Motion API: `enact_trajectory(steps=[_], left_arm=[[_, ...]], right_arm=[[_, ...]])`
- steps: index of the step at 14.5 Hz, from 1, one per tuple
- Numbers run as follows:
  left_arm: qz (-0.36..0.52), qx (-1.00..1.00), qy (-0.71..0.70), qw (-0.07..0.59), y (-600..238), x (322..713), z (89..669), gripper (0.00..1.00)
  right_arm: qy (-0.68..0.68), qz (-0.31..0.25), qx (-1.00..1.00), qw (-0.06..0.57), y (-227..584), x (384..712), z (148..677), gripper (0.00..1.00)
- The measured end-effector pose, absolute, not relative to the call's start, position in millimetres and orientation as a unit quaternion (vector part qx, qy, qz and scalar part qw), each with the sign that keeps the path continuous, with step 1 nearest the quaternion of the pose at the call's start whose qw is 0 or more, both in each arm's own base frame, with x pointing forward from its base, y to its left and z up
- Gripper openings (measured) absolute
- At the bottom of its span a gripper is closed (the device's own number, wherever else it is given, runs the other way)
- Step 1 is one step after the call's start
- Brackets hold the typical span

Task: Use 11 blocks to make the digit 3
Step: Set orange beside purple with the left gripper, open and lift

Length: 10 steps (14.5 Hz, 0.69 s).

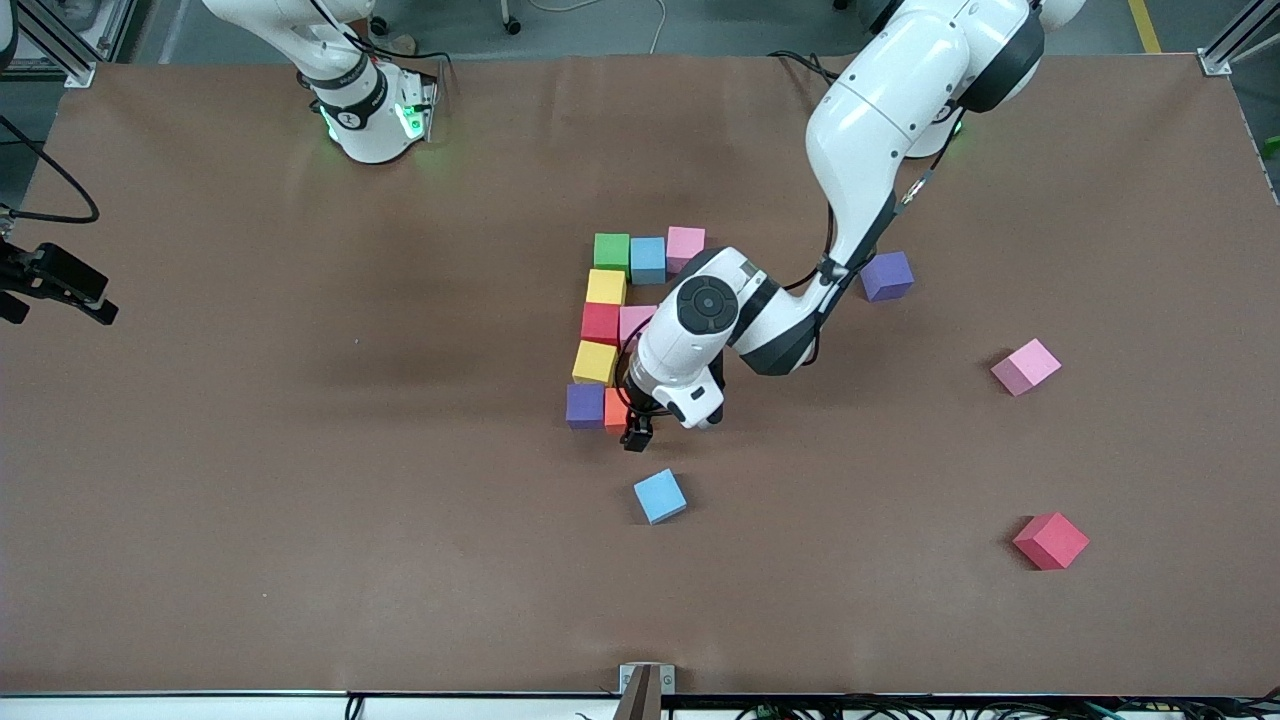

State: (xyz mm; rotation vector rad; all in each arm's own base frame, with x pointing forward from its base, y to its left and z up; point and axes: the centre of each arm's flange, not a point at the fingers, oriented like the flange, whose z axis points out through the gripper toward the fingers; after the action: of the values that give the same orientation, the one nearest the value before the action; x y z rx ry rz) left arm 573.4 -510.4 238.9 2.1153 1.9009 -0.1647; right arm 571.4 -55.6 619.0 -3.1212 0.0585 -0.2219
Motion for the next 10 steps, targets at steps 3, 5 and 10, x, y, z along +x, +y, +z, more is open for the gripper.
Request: enact_trajectory(steps=[3,5,10], left_arm=[[-0.003,0.762,0.632,0.139,-496.6,584.7,251.6,1.0],[0.025,0.787,0.602,0.134,-476.8,600.5,252.6,1.0],[0.056,0.892,0.432,0.12,-465.6,607.1,249.3,1.0]], right_arm=[[0.015,-0.074,-0.997,0.006,-51.8,572.9,622.0,1.0],[0.016,-0.08,-0.997,0.005,-52.8,573.1,627.5,1.0],[0.013,-0.081,-0.997,0.006,-48.6,573.1,631.4,1.0]])
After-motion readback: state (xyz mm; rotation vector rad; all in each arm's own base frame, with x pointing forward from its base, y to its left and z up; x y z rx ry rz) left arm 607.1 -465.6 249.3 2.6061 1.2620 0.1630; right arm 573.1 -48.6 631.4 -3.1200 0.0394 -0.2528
